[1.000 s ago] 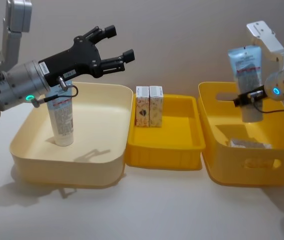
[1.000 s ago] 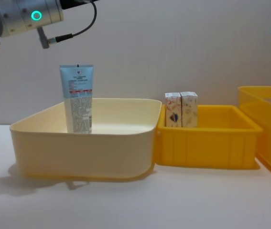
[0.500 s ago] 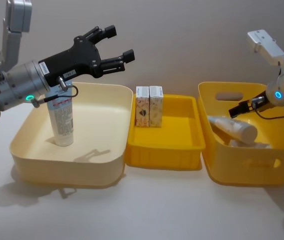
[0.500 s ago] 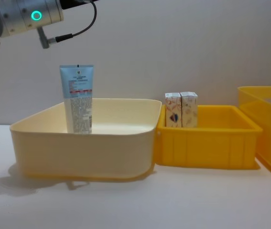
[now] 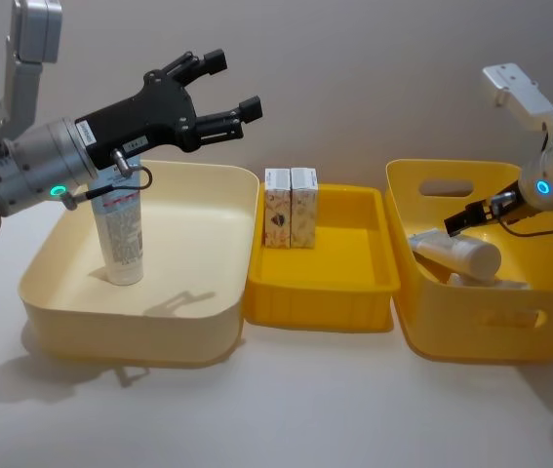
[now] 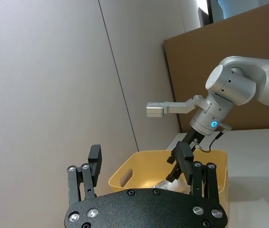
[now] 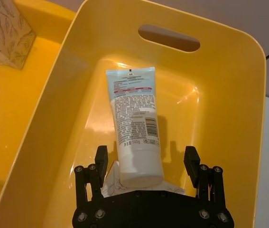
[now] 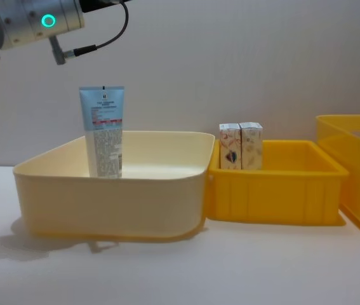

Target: Bimanual collaborative sorting of washing and personal care products

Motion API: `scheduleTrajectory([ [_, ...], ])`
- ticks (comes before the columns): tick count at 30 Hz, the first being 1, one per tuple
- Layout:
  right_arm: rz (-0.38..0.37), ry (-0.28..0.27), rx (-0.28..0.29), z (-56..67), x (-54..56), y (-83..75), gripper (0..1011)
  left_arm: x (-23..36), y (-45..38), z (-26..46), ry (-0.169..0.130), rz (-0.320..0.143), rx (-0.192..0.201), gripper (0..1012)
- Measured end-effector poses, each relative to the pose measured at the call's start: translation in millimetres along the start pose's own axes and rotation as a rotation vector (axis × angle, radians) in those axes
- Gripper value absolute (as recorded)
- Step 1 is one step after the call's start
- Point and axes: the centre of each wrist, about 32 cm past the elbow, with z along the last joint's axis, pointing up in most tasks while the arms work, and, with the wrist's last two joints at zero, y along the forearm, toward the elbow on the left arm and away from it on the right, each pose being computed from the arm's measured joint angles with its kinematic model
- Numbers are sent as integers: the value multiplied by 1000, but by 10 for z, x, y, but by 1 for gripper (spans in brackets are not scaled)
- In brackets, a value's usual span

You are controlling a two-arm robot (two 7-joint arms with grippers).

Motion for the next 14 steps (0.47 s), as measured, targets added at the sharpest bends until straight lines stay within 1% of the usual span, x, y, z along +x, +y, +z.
scheduleTrajectory([
  [14,3,3,-6,0,5,-1,1001,0,0,0,0,0,0,1003],
])
